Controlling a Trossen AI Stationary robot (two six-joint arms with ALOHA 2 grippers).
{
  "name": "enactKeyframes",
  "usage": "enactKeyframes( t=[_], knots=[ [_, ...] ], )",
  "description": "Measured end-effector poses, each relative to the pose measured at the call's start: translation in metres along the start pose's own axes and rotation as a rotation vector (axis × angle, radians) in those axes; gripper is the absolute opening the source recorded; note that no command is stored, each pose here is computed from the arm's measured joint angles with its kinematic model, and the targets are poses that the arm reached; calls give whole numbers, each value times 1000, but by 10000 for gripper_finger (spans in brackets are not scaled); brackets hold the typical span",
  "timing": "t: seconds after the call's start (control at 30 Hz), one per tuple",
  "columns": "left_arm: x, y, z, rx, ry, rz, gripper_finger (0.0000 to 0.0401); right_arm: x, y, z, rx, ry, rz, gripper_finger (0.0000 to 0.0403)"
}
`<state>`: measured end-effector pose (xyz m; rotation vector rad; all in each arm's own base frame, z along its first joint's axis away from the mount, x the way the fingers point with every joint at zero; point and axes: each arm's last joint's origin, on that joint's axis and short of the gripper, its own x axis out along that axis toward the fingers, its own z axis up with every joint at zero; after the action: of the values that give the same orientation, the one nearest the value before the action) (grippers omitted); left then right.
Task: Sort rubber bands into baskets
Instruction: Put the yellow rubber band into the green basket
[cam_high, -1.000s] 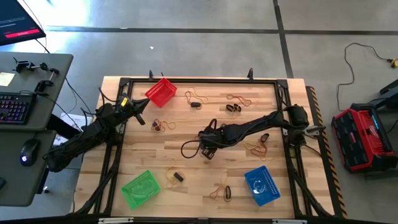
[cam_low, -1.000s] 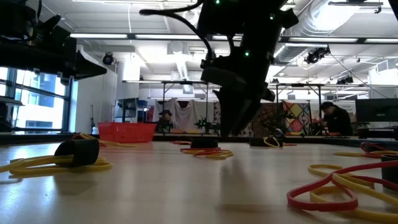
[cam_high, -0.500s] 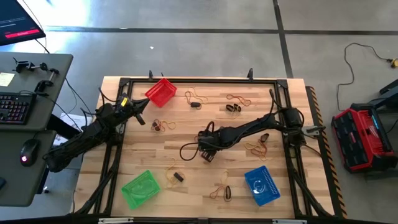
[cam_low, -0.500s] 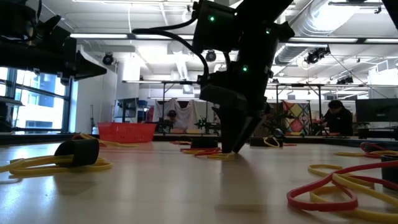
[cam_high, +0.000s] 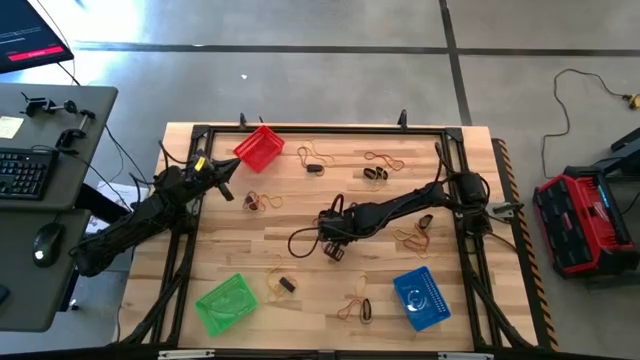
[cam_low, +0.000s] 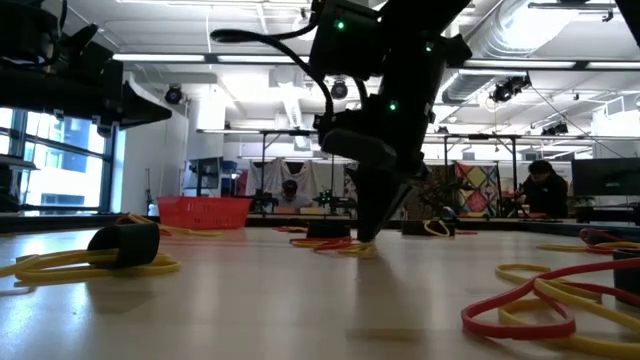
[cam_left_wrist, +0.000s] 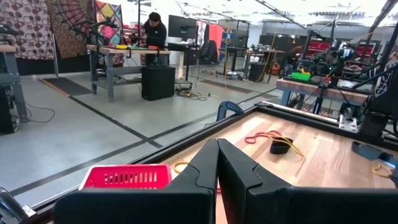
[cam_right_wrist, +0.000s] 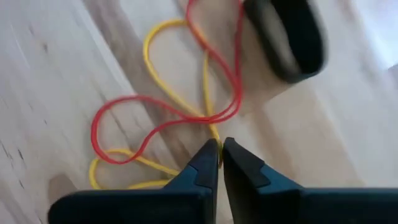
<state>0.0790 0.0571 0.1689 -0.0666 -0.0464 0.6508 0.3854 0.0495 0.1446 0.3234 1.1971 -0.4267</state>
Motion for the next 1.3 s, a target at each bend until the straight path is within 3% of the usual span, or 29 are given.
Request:
enactKeyframes(
  t=[0.63,1.3],
  knots=[
    [0,0,0,0,0,0,1,-36,19,-9,-31,-142,-69,0],
    [0,0,0,0,0,0,1,-103,44,25,-150,-446,-292,0]
  ],
)
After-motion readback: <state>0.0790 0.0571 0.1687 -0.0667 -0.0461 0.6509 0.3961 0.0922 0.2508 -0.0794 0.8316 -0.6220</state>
